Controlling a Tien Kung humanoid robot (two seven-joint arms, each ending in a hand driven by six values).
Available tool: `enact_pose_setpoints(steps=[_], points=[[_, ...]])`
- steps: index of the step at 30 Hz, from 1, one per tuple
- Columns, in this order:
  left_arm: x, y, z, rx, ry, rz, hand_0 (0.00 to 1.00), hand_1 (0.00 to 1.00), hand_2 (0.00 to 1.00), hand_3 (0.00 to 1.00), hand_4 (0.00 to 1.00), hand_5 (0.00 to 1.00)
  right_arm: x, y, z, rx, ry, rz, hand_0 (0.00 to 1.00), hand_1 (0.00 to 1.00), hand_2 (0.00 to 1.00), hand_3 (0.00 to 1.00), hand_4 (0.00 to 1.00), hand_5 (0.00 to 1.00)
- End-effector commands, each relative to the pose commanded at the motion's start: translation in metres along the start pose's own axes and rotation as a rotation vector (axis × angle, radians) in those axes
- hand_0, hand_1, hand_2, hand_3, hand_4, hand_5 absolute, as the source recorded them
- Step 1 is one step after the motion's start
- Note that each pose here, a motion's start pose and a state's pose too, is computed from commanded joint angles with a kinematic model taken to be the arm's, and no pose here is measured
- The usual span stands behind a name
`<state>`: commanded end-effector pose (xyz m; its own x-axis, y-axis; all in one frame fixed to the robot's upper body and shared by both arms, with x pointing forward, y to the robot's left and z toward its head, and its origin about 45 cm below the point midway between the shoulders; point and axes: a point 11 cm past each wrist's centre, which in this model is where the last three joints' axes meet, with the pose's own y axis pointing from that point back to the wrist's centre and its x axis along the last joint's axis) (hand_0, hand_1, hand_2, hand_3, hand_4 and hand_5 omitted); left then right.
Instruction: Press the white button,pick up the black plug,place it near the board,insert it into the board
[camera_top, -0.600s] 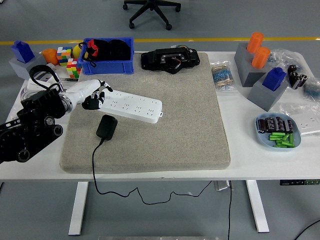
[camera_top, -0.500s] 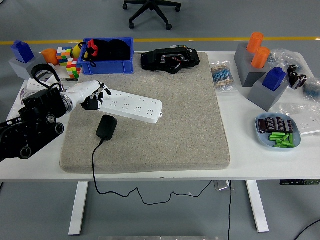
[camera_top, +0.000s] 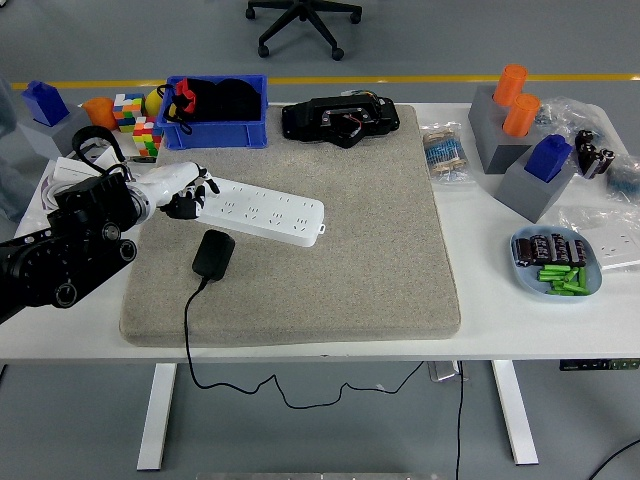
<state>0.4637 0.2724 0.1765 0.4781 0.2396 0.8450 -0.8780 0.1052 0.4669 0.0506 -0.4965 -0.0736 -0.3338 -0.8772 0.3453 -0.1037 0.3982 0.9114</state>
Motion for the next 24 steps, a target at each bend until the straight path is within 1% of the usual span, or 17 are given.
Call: enact_pose_setpoints(steps=[3,7,15,20,24], points=[[0.0008,-0.0017,0.0029,0.001,-0.010,0.002,0.009,0.017,0.082,0.682,0.002,0.002,-0.0001,0.0001,-0.0014,0.003,-0.001,0.000,0.713,0.630,0.652,0.620,0.669,0.383],[-0.0007,-0.0040,0.0025,0.014,-0.023,-0.008,0.008,0.017,0.082,0.681,0.002,0.002,-0.0007,0.0001,-0.0024,0.004,0.002,-0.001,0.713,0.630,0.652,0.620,0.669,0.383],[-0.0062,-0.0080,-0.0002,0.042,-0.098,-0.031,0.008,0.016,0.082,0.680,0.002,0.002,0.0006,0.0001,-0.0019,0.002,0.005,0.001,0.713,0.630,0.652,0.620,0.670,0.382],[-0.0072,-0.0090,0.0021,0.039,-0.109,-0.034,0.006,0.016,0.083,0.680,0.002,0.002,0.0007,0.0002,-0.0032,0.005,0.006,0.001,0.713,0.630,0.652,0.620,0.669,0.381],[-0.0032,-0.0090,0.0054,0.031,-0.104,-0.024,0.006,0.016,0.083,0.680,0.002,0.002,-0.0001,0.0002,-0.0036,0.006,0.005,-0.001,0.713,0.630,0.652,0.620,0.669,0.381]])
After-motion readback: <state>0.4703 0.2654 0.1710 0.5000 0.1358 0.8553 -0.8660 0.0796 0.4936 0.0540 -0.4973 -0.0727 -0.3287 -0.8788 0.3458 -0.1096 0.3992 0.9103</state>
